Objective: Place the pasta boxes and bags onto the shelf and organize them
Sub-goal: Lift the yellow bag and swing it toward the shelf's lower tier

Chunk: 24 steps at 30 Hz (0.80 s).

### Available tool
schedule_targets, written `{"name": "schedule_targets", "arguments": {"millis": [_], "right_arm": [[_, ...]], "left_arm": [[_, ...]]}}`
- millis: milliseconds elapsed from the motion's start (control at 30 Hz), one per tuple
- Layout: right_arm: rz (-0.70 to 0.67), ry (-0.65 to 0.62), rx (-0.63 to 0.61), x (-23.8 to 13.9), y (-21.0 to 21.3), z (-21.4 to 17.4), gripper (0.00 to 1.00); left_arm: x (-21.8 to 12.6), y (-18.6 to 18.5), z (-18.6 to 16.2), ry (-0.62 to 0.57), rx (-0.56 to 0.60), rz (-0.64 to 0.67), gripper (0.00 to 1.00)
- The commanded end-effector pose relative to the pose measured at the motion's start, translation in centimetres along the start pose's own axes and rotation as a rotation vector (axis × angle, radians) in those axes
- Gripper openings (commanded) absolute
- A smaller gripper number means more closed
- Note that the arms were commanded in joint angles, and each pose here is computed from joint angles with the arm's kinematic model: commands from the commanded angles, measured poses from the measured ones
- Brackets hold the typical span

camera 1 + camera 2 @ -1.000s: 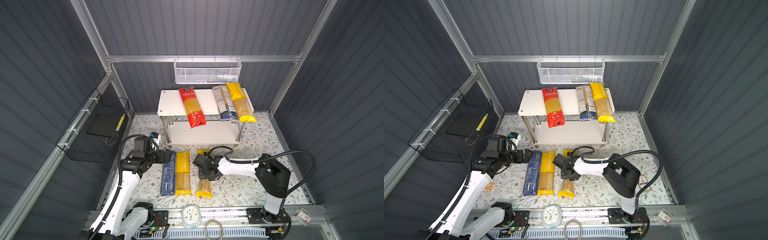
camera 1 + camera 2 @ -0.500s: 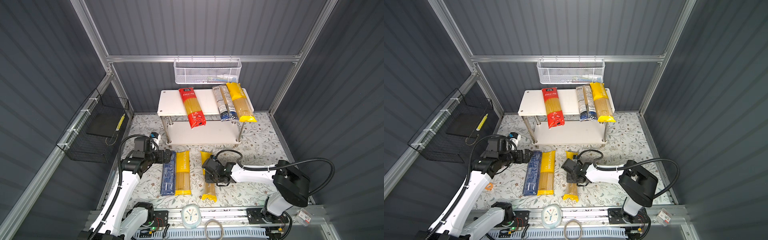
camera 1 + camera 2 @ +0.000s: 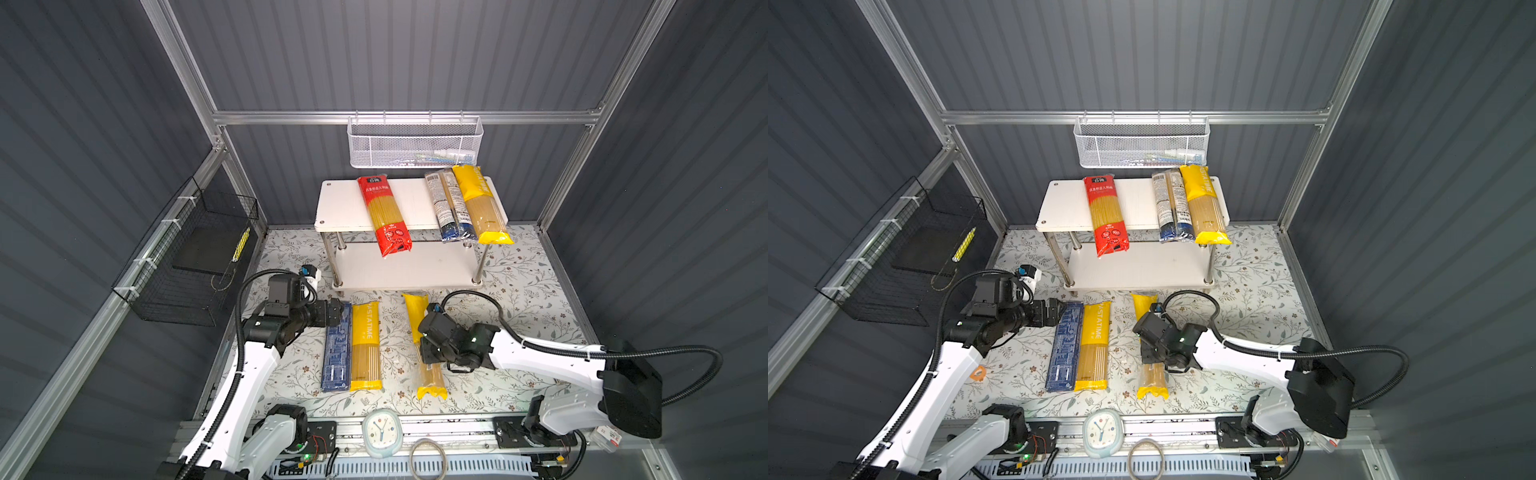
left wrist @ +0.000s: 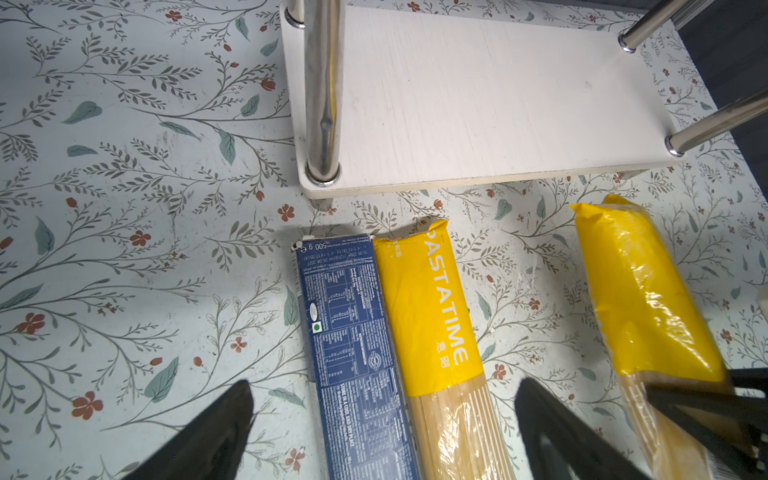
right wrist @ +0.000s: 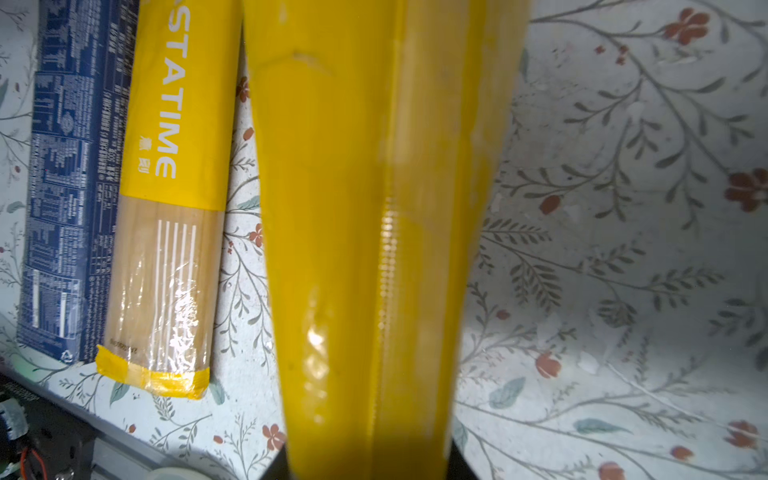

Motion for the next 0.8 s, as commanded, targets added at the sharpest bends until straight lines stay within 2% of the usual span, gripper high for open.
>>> {"name": "schedule_targets", "arguments": {"millis": [0,167,367,767], "right_arm": [[0.002,-0.1,0.009,-1.9,-0.9,2.4,0.29],[0.016,-0.151,0.032,-2.9,-2.6,4.6,0.29],[-0.042,-0.16,0.022,-2.9,-4.6,7.4,0.29],[-0.082,-0.201,-0.011,-2.7,-4.8,13.6,0.3]], "left_arm": [[0.0,-0.1,-0.6,0.024,0.014,-0.001,0.99],[-0.1,-0.1,-0.6,0.022,0.014,0.001,0.99],[-0.1,-0.1,-0.6,0.022,0.012,0.001,0.99],[-0.1,0.0,-0.6,0.027,0.011,0.007,0.99]]}}
Point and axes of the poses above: each gripper's point midway between its finger pads, its own x axis out along the fingers, its own y axis along the line the jaws close on, z = x × y, the point moved 3 cm from there along -x, back along the fingers, and after that the axes turned 10 degrees about x, right-handed, at the moved point
